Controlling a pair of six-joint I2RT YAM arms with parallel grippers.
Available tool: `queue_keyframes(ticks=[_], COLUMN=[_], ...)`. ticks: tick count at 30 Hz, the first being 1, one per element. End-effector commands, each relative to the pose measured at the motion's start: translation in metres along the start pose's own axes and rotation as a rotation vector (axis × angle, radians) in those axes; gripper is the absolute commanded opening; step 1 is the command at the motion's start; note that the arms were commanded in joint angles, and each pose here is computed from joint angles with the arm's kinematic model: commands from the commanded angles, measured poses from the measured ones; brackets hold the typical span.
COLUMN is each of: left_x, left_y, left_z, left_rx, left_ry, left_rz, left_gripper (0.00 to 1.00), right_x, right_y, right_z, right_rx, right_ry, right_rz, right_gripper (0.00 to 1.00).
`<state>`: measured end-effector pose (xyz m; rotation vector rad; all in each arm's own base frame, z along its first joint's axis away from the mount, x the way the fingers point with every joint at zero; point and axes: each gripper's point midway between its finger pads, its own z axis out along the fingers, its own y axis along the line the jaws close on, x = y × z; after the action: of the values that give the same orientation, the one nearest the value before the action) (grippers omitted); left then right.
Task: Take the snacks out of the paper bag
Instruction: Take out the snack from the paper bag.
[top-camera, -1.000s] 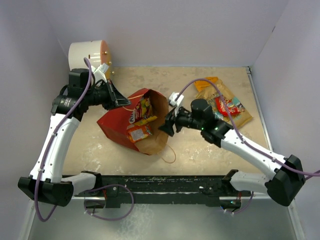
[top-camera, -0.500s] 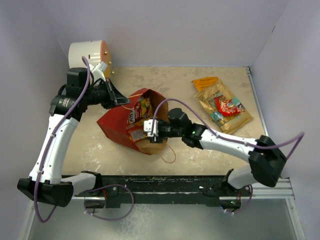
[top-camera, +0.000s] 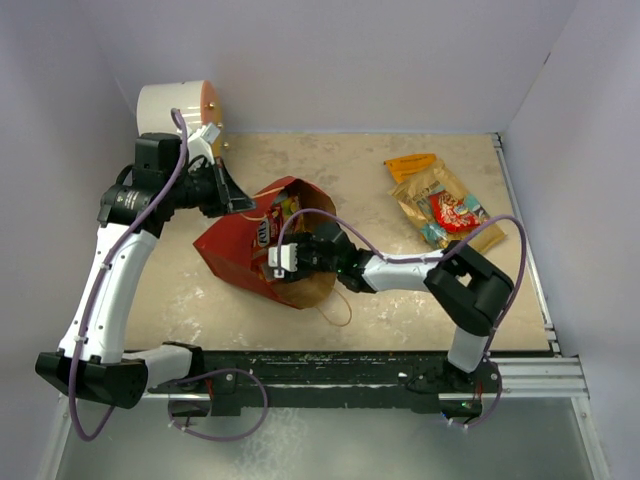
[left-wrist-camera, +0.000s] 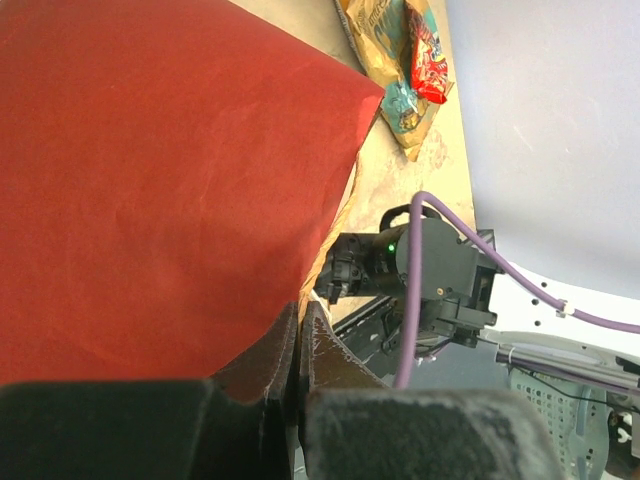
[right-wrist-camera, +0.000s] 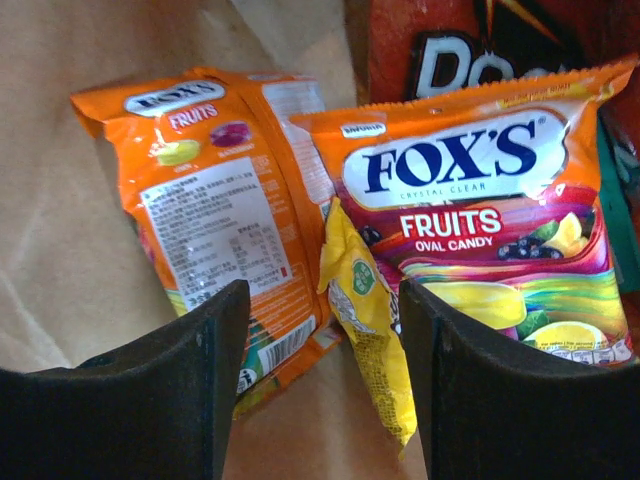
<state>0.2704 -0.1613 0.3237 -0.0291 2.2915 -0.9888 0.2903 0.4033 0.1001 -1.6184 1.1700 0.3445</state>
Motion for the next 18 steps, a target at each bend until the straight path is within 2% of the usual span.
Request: queue_keyframes(ticks=[1,7,13,18], left_x=[-0.005,0.001,0.0,-0.001], left_y=[-0.007,-0.005,-0.007,-0.006], left_z=[-0.009,-0.008,-0.011,-0.01], left_rx=[0.012,0.016,0.011,0.007], left_ry=[-0.016,0.005,-0.009,-0.019], left_rz=[0.089,0.092,0.093,0.056], left_gripper=[0.0,0.0,0.0,0.0], right_x=[-0.013,0.007,0.004,0.002], right_y=[-0.045,-0.055,-0.065,-0.057], right_z=[0.004,0.017,0.029,0.028], right_rx=[0.161,0.183,0.163,0.123], right_ry=[-0.05,-0.039,-0.078,-0.104], right_rz=[-0.04,-0.01,0.002,0.028], right_gripper=[0.64,0.61,0.55,0.45])
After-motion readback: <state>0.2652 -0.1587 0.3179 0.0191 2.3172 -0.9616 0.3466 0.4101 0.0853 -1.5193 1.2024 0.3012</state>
